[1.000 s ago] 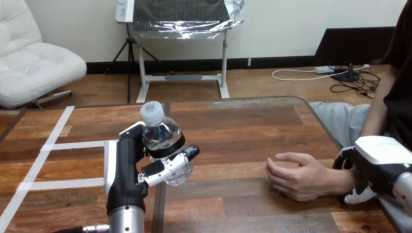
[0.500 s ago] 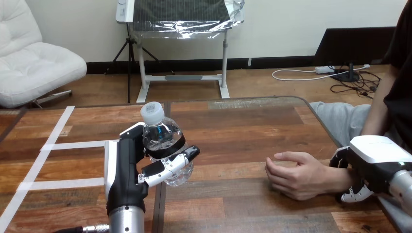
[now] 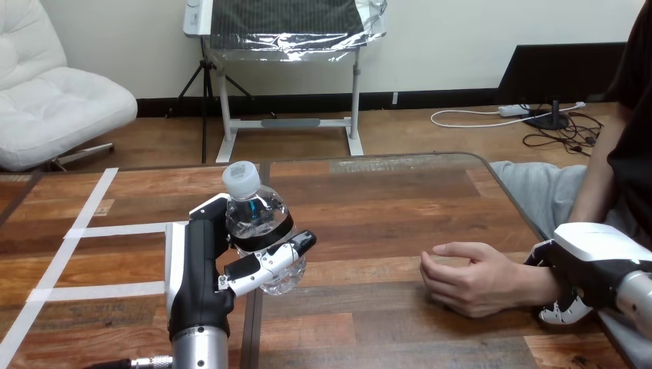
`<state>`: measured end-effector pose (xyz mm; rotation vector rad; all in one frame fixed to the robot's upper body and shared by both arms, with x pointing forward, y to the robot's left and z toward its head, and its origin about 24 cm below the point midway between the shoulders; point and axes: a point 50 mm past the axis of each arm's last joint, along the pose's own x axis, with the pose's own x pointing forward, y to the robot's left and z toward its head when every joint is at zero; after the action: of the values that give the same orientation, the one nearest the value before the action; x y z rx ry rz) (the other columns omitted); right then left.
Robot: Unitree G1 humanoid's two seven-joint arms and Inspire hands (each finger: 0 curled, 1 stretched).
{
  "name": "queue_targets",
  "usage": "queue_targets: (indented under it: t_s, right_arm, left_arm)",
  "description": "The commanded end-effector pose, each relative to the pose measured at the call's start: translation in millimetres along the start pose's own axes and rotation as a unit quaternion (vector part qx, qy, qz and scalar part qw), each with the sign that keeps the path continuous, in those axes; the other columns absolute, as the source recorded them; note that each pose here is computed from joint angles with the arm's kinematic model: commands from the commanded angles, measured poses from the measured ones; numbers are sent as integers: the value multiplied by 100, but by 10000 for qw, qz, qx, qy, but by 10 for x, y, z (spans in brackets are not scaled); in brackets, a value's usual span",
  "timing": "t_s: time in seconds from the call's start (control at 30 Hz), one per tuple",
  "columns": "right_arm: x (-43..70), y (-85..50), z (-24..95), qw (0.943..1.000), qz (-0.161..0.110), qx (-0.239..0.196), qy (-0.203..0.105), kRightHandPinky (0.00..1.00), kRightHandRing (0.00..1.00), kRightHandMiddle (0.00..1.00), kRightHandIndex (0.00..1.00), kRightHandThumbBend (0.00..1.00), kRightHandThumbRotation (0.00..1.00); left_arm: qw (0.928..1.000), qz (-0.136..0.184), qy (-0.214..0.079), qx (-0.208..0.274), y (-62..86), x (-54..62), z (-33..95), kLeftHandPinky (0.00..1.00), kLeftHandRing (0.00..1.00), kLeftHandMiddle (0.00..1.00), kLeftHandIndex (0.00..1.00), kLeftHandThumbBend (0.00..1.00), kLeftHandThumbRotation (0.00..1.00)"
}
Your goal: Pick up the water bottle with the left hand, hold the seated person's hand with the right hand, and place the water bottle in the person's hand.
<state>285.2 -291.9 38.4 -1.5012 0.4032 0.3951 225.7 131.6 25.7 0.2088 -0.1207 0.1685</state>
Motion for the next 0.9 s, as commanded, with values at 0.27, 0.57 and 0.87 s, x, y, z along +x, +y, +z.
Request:
queue_targets:
  t_s: [0.27,0.57,0.87]
  right_arm:
    - [103,-128,64,9993,362,45,33,70,75,79,74,75,0]
    - [145,-156,75,9975,685,-99,131,69,75,79,75,75,0]
    - [173,-181,80,9968,785,-144,93,68,74,78,74,73,0]
  left_arm:
    - [9980,130,-609,-89,35,119,268,36,41,45,44,71,0]
    - [9982,153,-572,-74,30,115,267,36,41,45,44,72,0]
    - [9982,121,-581,-109,25,110,267,36,41,45,44,71,0]
